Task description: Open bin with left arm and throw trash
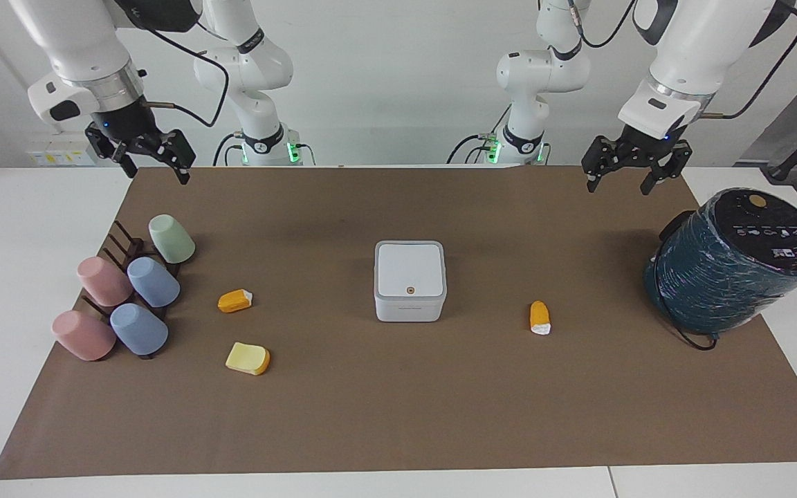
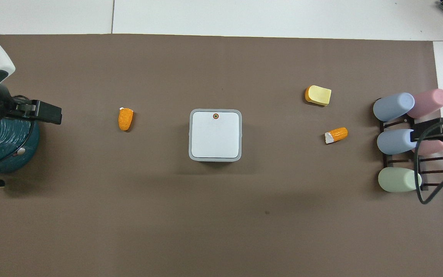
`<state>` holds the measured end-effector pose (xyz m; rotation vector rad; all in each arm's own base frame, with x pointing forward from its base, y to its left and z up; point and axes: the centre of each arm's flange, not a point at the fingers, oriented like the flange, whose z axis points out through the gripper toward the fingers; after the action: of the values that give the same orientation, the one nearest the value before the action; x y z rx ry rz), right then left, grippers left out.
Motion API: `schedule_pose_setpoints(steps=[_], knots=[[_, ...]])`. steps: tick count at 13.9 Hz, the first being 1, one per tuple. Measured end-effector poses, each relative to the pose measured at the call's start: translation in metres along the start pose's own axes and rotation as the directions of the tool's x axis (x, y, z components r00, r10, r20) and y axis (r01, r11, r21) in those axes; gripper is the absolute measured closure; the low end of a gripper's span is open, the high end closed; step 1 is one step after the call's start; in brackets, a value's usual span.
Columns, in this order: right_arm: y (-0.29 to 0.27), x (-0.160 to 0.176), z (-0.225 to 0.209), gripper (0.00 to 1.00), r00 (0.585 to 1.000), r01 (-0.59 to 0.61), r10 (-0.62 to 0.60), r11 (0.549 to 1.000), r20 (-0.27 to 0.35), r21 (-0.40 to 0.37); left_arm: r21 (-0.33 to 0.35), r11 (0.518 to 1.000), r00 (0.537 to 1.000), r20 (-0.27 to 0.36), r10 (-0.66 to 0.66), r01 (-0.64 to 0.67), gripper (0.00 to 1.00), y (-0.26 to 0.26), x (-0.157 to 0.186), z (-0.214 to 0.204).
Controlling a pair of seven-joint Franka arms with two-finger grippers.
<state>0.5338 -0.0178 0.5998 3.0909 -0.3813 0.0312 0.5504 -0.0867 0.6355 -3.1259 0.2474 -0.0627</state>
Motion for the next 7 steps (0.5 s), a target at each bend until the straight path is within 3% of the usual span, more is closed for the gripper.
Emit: schedule_pose_setpoints(steps=[7], knots=[[-0.049,0.026,0.120,0.00,0.987,-0.163,0.163,0.987,0.005,-0.007,0.000,1.000,1.000,0.002,0.001,-0.001,0.00,0.000,0.000,0.001]])
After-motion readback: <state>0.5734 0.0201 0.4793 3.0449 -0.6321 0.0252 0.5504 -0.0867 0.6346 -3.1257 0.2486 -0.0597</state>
